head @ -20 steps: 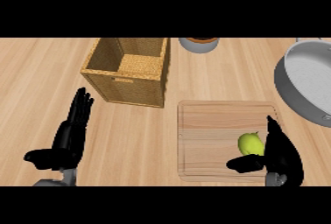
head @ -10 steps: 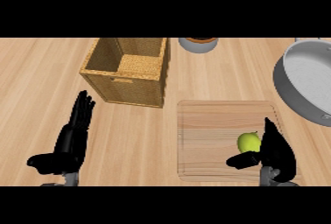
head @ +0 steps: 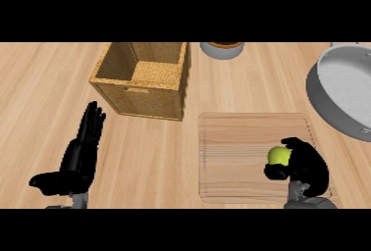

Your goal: Pick the pear from the cutting board and place it in the pot

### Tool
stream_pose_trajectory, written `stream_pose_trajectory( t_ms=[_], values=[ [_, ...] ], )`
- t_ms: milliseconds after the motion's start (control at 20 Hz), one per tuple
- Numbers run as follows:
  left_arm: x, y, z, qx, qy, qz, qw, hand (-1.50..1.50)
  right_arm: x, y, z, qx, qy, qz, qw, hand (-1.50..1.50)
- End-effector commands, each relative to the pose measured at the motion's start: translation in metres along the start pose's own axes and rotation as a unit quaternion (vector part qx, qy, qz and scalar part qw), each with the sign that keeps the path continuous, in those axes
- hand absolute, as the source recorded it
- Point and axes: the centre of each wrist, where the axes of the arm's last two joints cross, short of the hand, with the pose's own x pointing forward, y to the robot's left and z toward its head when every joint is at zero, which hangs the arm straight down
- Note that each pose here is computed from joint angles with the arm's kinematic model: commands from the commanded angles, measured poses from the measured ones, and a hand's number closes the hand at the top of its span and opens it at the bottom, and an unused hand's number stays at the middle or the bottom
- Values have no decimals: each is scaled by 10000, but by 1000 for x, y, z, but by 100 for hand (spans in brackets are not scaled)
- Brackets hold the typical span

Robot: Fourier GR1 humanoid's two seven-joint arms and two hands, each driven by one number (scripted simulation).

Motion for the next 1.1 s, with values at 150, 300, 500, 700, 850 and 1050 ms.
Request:
stream_pose_trajectory(
  t_ms=[150, 300, 500, 700, 850, 1050],
  values=[
    [-22, -7, -11, 68, 30, -26, 10000, 0, -22, 21, -17, -581, -40, 221, 9981, 150],
    [-1, 0, -15, 108, -107, -97, 9998, 0, 9, -20, -12, -621, 29, 263, 9977, 150],
    [-9, 11, -2, 24, 54, 5, 10000, 0, 10, 3, -7, -909, -139, 294, 9953, 150],
    [1, -4, -12, -140, -53, -5, 9999, 0, 38, -59, -62, -1615, 982, -199, 9818, 150],
    [9, -13, -13, -208, -317, 164, 9991, 0, 23, -95, -90, -1934, 1779, -615, 9629, 150],
    [15, -18, -17, -419, -392, 148, 9982, 0, 12, -146, -118, -2576, 2407, -666, 9334, 150]
  ],
)
